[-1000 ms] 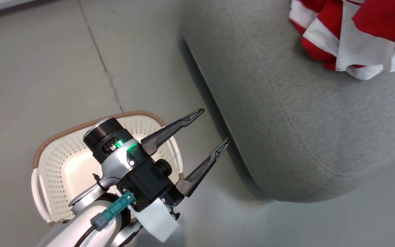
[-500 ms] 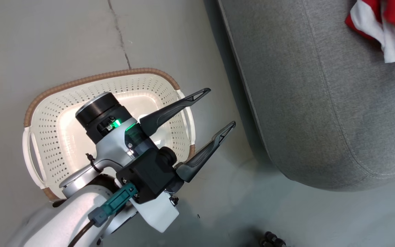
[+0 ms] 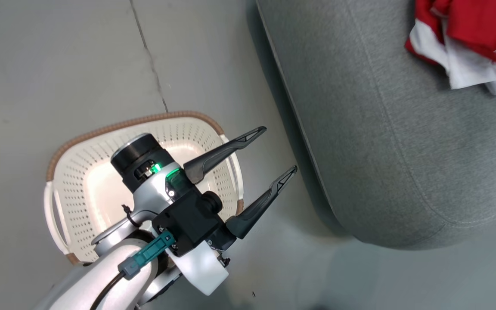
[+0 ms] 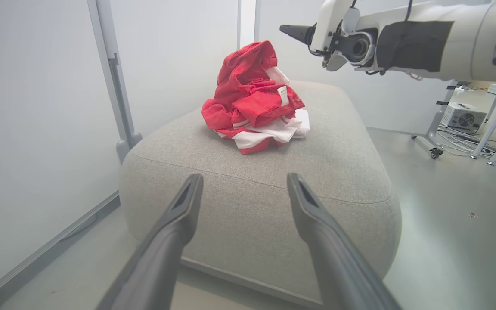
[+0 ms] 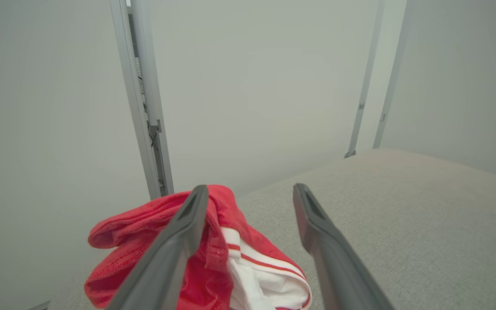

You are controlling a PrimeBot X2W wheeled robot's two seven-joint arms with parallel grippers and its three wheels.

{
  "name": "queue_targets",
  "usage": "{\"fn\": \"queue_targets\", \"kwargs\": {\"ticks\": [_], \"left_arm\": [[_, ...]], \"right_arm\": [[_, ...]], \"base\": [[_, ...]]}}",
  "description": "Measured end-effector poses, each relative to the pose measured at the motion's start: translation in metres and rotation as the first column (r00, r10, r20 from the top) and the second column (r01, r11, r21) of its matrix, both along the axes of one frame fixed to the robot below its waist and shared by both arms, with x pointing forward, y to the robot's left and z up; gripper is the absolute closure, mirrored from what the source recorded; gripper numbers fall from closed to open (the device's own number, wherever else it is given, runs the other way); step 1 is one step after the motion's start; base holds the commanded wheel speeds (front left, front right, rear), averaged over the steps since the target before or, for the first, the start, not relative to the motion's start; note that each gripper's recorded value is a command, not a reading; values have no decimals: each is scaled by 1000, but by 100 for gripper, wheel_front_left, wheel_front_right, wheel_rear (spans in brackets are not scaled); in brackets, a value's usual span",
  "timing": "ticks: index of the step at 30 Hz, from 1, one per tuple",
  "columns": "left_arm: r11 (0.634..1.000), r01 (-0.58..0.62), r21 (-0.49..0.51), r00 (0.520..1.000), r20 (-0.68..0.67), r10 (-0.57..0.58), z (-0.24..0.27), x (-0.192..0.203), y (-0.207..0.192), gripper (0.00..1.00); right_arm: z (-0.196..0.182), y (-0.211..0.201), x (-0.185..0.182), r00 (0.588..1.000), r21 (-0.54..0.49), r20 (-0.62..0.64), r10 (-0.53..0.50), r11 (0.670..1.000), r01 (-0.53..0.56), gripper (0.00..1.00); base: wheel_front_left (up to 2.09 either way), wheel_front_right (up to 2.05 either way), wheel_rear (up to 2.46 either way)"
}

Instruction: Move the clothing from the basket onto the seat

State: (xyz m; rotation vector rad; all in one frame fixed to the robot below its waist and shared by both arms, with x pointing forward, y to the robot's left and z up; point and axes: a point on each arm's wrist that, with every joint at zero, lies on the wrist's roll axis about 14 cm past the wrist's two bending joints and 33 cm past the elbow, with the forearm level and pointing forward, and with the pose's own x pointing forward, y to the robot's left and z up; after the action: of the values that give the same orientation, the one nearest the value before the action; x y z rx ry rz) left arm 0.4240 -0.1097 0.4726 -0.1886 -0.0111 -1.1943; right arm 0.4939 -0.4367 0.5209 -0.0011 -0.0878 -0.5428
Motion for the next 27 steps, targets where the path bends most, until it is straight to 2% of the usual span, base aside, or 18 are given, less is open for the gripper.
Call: {"fn": "queue_targets", "kwargs": {"ticks": [10,16,21,27], "left_arm": [[991,-131,-41,991,20,132,40,-17,17,0],[970,-239,-47,970,31,241,56,-23,41,0],[911,-410,-37,911,16,411,59,-19,81,0],[800,-600,-29,800,7,600,63,-17,136,0]], "right_arm": [[27,61,-33,987,-32,68,143,989,-141,0],[26,123,-38,953,-1,108,282,959,-284,0],[24,172,-45,914,31,125,387,919,-393,0],[27,216,-52,865,42,127,485,869,-493,0]], "base": [[0,0,0],[0,0,0],[0,0,0],[0,0,0]]}}
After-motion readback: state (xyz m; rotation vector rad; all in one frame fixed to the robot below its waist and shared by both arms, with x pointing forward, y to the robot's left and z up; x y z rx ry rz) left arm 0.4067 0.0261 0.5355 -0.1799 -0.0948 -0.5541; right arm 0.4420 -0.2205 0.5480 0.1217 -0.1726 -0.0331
